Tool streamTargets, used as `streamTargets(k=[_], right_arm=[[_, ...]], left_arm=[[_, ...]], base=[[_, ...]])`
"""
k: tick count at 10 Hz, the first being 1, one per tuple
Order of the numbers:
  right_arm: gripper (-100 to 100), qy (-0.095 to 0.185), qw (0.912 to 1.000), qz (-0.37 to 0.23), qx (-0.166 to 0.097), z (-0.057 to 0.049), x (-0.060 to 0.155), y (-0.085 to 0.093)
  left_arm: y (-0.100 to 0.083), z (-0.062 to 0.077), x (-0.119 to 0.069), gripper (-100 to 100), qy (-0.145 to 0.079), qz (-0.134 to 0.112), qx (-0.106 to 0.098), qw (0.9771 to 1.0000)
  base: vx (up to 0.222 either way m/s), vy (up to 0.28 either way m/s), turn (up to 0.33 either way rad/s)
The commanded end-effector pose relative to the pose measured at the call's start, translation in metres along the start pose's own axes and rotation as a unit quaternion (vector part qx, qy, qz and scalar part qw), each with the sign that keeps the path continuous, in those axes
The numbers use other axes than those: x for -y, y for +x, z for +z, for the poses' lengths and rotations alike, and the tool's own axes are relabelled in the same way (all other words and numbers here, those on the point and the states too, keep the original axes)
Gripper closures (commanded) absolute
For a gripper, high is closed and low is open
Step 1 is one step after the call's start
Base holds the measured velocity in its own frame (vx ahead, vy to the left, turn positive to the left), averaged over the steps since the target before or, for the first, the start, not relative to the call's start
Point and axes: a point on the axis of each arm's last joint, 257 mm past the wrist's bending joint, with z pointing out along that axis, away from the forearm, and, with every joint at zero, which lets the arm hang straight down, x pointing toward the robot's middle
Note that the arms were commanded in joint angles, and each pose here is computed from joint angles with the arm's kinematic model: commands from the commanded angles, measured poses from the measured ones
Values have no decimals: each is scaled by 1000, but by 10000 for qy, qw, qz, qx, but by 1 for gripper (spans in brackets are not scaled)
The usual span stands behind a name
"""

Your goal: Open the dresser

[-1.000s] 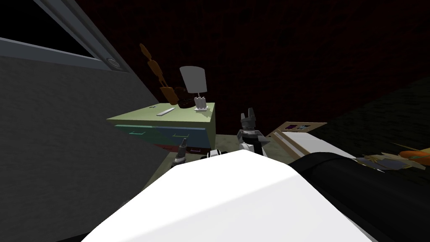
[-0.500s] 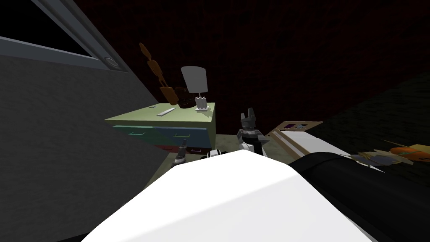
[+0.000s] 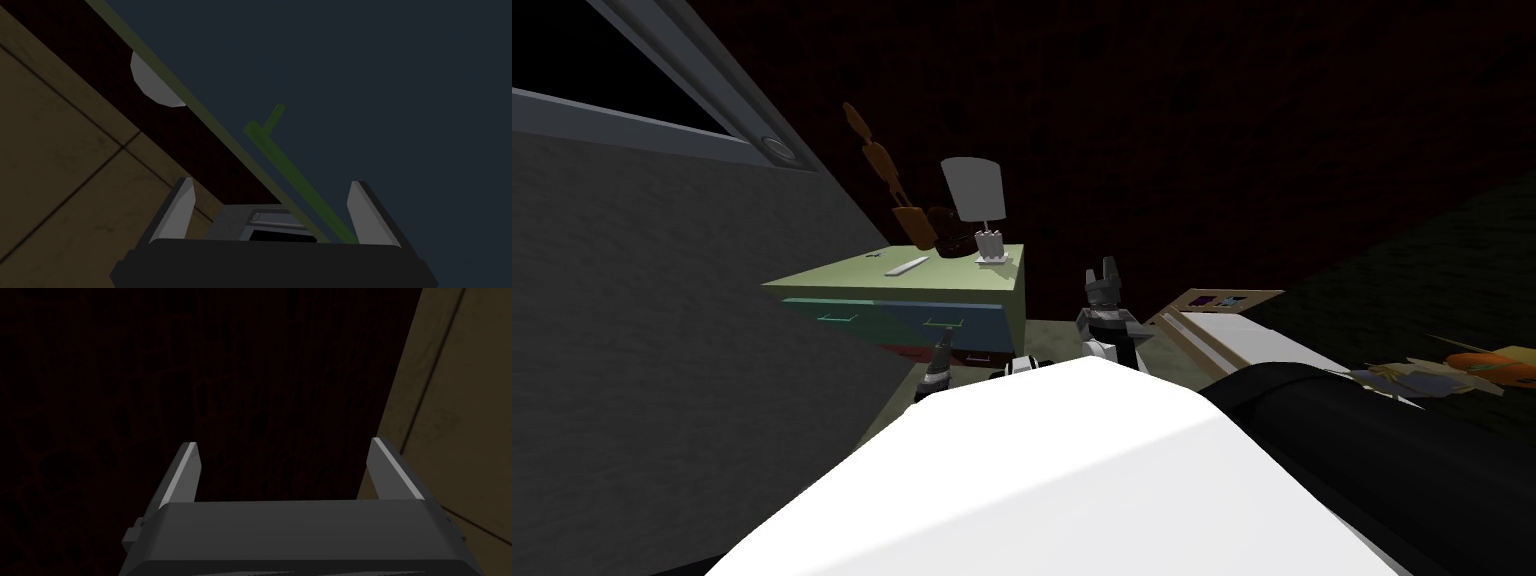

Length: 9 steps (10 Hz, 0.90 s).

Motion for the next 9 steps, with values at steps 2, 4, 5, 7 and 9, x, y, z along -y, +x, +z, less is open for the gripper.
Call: streamTargets(k=[2, 4, 5, 7, 9], right_arm=[[0, 0, 10000, 0, 0, 0, 0, 0], [0, 0, 10000, -1, 0, 0, 0, 0], [0, 0, 10000, 0, 0, 0, 0, 0], [0, 0, 10000, -1, -1, 0, 0, 0], [0, 0, 10000, -1, 0, 0, 0, 0]], left_arm=[[11, -12, 1, 100, -6, 0, -5, 10000], [11, -14, 0, 100, -15, -3, -7, 10000], [8, -15, -3, -100, -46, 28, 29, 10000], [6, -16, -5, -100, -66, 42, 47, 10000], [6, -16, -5, -100, -68, 43, 49, 10000]], base=[[-2, 16, -40], [-1, 31, 0], [4, 57, -62], [0, 73, 1], [-3, 31, -27]])
